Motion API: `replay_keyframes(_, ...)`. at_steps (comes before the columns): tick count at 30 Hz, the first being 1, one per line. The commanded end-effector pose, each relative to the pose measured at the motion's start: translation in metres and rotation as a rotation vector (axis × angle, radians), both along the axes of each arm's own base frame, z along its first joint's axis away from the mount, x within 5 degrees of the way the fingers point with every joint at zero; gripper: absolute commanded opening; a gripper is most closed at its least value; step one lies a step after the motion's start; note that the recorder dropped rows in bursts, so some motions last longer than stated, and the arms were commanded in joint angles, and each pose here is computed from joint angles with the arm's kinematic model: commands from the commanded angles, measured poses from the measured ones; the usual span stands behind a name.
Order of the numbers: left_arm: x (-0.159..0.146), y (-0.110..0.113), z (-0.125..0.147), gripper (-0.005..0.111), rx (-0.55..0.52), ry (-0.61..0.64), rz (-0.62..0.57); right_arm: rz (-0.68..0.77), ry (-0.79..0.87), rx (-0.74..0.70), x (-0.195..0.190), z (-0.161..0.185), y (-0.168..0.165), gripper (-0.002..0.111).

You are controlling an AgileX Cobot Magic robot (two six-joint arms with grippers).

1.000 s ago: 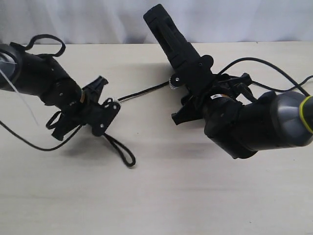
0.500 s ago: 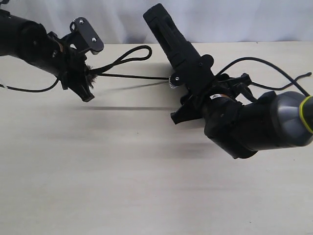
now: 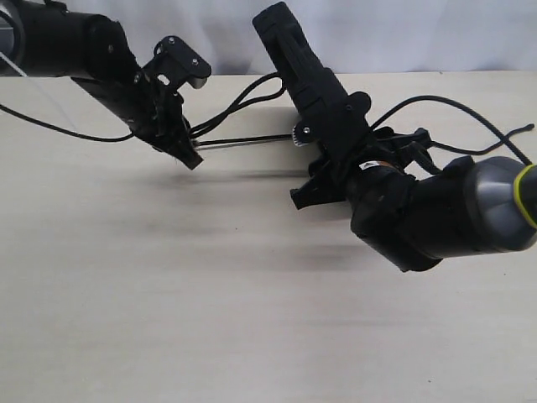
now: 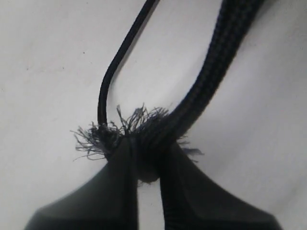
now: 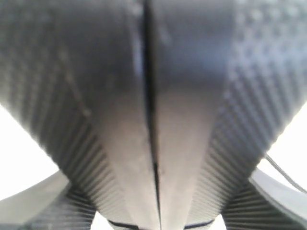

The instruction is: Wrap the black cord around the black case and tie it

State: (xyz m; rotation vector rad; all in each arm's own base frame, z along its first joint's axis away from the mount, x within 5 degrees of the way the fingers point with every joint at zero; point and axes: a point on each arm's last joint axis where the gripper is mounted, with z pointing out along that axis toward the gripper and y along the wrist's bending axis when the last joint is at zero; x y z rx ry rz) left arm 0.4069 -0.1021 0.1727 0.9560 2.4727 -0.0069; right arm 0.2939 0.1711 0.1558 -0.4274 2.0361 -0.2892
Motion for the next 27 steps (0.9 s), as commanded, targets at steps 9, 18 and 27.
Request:
replay_keyframes(9,0.012,-0.013,-0.002,0.0,-0.093,0.169,0.035,0.032,-0.078,-0.016,0.004,0.013,0.001,0.004)
replay_keyframes(18,0.021,-0.032,0.018,0.0,-0.182,0.148,0.029,0.069,-0.089,-0.038,0.004,0.014,0.003,0.004)
replay_keyframes(27,0.033,-0.052,0.028,0.0,-0.201,-0.095,-0.082,0.208,-0.019,-0.223,-0.007,-0.001,0.0,0.005)
